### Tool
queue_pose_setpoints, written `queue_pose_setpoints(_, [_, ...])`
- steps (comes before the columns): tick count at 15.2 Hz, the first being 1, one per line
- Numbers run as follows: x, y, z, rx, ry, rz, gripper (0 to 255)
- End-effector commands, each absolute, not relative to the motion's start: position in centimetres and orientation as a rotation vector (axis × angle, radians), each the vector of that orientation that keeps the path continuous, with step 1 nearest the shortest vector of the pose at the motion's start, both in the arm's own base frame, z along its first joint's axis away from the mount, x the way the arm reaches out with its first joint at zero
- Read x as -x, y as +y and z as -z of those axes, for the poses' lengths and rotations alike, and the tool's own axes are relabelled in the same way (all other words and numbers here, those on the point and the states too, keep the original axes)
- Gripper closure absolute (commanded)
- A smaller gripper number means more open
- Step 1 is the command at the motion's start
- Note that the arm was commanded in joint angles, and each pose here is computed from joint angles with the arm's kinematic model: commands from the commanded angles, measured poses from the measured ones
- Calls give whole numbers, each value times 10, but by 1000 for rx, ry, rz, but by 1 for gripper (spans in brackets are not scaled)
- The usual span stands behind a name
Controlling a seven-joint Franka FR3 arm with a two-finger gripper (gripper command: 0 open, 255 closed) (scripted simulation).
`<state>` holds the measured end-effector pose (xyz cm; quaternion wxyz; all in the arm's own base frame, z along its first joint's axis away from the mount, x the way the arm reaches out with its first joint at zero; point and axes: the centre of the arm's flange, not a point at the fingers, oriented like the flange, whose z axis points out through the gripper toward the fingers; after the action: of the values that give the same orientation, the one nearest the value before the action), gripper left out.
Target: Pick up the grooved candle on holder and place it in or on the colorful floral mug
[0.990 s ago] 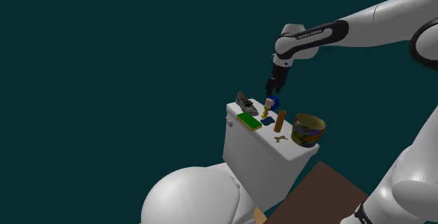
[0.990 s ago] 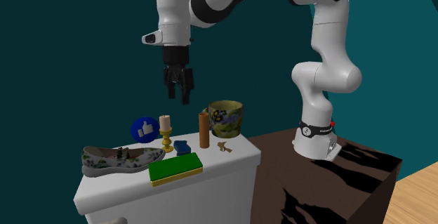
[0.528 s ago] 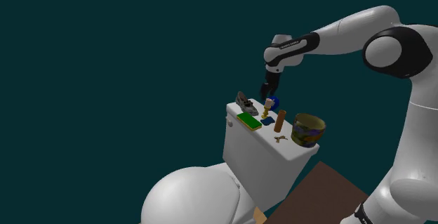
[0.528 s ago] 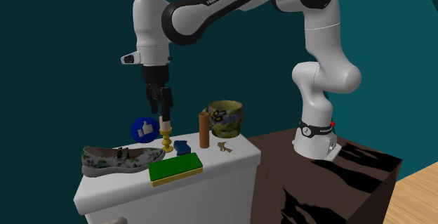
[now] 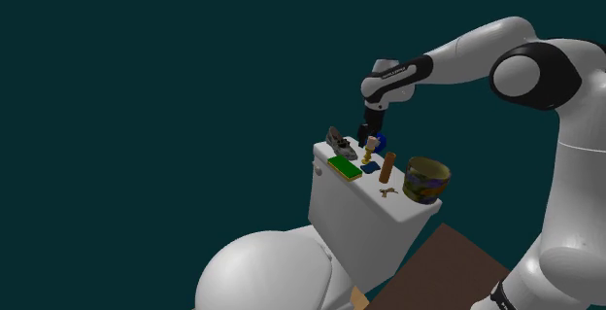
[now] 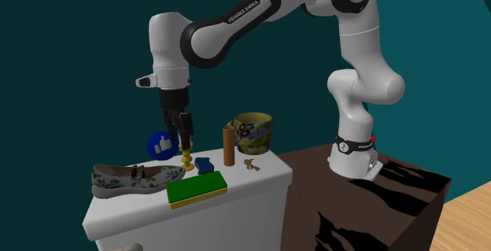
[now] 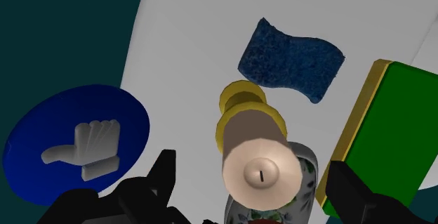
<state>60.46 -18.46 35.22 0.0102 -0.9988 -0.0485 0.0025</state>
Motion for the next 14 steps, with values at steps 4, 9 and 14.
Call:
queue_pose_setpoints(4, [-605,-185,-351,3118,-151,-7,0])
queue_pose_setpoints(9, [-605,-185,-351,3118,-151,-7,255])
queue_pose_setpoints(14, [-605,-185,-351,3118,-151,-7,255])
